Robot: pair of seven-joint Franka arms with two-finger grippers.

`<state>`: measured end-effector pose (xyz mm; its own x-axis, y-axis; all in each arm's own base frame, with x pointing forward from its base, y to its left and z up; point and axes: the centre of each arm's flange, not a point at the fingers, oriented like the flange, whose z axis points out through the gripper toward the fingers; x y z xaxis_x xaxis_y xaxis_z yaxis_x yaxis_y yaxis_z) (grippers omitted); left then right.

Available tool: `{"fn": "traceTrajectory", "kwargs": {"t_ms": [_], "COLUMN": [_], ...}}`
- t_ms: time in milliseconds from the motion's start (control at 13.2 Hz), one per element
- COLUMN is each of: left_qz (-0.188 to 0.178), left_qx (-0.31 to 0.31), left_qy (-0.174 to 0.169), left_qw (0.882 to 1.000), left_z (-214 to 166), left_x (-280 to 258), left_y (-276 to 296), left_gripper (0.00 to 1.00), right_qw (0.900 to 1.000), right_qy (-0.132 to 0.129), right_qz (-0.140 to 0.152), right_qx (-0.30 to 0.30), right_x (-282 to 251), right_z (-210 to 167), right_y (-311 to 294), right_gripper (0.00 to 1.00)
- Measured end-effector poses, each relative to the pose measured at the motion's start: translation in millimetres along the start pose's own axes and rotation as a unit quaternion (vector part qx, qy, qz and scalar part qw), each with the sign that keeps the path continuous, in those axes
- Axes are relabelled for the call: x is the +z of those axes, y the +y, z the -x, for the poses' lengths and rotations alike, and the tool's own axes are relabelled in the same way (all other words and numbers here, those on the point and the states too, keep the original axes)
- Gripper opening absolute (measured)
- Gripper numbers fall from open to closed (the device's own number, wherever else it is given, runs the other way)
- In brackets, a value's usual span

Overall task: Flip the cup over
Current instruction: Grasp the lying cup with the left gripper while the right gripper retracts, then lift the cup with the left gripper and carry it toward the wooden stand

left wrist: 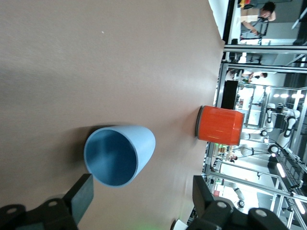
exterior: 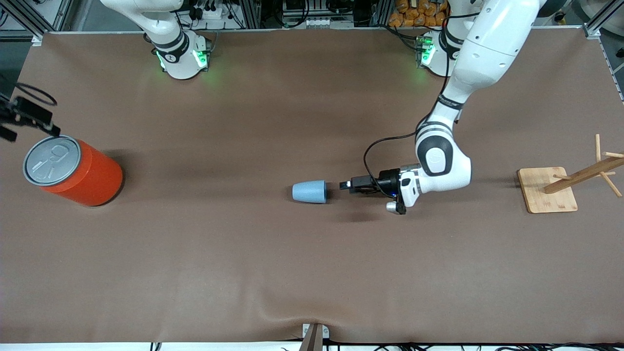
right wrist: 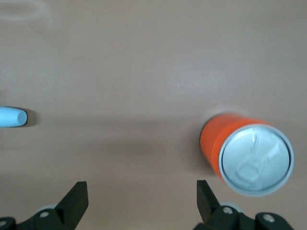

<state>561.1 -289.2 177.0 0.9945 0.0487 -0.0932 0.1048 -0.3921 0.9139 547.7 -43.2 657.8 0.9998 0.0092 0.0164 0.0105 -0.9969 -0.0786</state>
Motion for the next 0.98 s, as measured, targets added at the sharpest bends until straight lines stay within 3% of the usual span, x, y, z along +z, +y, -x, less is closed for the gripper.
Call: {"fn": "traceTrajectory", "kwargs": {"t_ms": [227, 682, 833, 909, 985], "left_qz": [0.019, 0.035, 0.041, 0.044, 0.046], "left_qx": [0.004, -0.012, -0.019, -0.022, -0.024], "left_qy": [0.01, 0.005, 0.006, 0.007, 0.006], "left_qw": [1.0, 0.999, 0.999, 0.999, 0.999], "left_z": [5, 20, 22, 23, 24], "left_x": [20, 58, 68, 72, 77], "left_y": [-13, -18, -21, -21, -22], "left_gripper": [0.87, 0.82, 0.79, 0.73, 0.59], "right_qw": [0.999, 0.999, 0.999, 0.998, 0.998], "right_qy": [-0.012, -0.041, -0.043, -0.041, -0.037], "right_qz": [0.006, 0.01, 0.029, 0.04, 0.047], "right_qx": [0.031, 0.027, 0.018, 0.014, 0.01], "right_x": [-1, 27, 32, 31, 30], "right_z": [10, 10, 9, 9, 8], "right_y": [3, -5, -11, -13, -14], "right_gripper": [1.0, 1.0, 1.0, 1.0, 1.0]}}
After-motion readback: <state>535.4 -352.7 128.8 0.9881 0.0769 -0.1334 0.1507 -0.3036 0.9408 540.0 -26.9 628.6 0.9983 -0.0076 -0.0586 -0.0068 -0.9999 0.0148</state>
